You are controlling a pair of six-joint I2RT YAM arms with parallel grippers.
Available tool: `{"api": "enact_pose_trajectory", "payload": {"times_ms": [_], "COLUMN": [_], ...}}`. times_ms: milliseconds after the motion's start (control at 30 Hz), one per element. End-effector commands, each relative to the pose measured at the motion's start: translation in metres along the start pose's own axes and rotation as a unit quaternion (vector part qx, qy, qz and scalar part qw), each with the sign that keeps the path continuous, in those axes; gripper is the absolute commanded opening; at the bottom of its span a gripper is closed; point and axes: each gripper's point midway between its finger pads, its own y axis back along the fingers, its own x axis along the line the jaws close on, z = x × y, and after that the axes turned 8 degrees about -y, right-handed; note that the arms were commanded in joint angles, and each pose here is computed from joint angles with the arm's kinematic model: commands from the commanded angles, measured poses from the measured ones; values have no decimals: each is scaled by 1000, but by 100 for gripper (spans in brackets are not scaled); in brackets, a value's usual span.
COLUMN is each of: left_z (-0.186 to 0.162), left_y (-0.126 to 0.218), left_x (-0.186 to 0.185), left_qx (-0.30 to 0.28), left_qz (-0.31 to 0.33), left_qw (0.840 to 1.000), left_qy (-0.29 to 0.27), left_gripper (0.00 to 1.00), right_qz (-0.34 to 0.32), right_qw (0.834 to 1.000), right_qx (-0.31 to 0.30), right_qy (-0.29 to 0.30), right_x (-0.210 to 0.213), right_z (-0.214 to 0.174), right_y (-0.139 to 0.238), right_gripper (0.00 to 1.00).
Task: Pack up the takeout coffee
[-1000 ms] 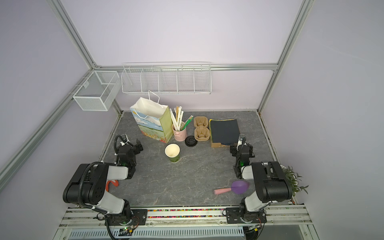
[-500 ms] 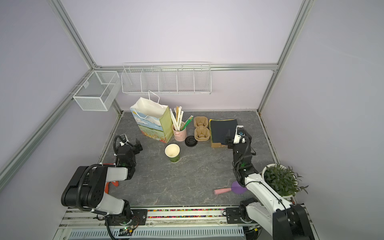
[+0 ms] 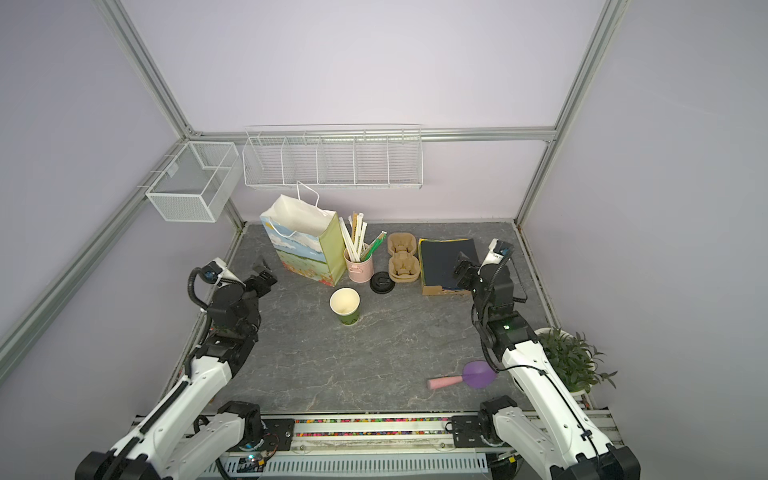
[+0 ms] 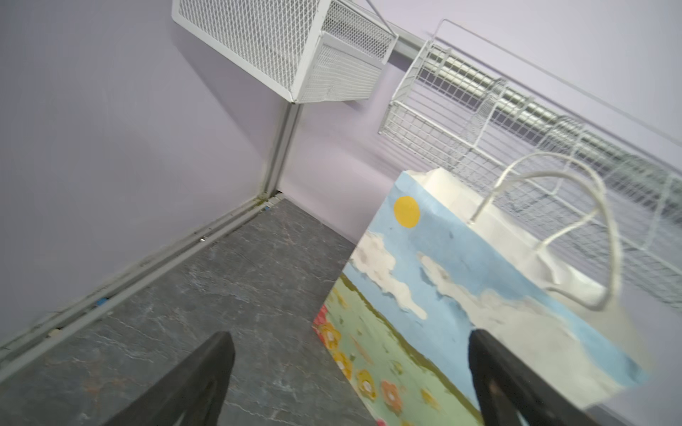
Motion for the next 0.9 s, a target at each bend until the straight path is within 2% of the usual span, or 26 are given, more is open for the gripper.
{"api": "enact_pose_trajectory", "payload": {"times_ms": [0,100,133,233,333,467,600,867], "left_z": [-21,-22,-23,-31,-48,-73,-92,-129], "left_y": [21,38,41,39,31,20,21,24], "left_x": [-10,0,-2,-12,-28,-33,-51,-87], "left_qx": [51,25,20,57,106,176,223,321], "left_qz": [-60,-67,-82,-99,-125,-94,-70,-33], "left_qw": [993,985,983,987,984,978,972,943], "left_qy": [85,160,163,110,71,60,5,-87], "left_gripper": [99,99,99,99,90,88,88,83], "right_qz": [23,51,56,57,63,66,67,54], "right_qw": [998,997,996,995,991,984,977,965], "right_qx": [55,65,68,82,114,157,181,205], "right_qy": [3,9,12,26,34,58,89,151], "right_x": [11,21,24,24,30,42,50,57], "right_z": [-14,-17,-18,-26,-40,-54,-71,-96], "right_y": [3,8,9,9,6,7,11,14], "right_gripper": [89,89,88,89,88,89,88,88]}}
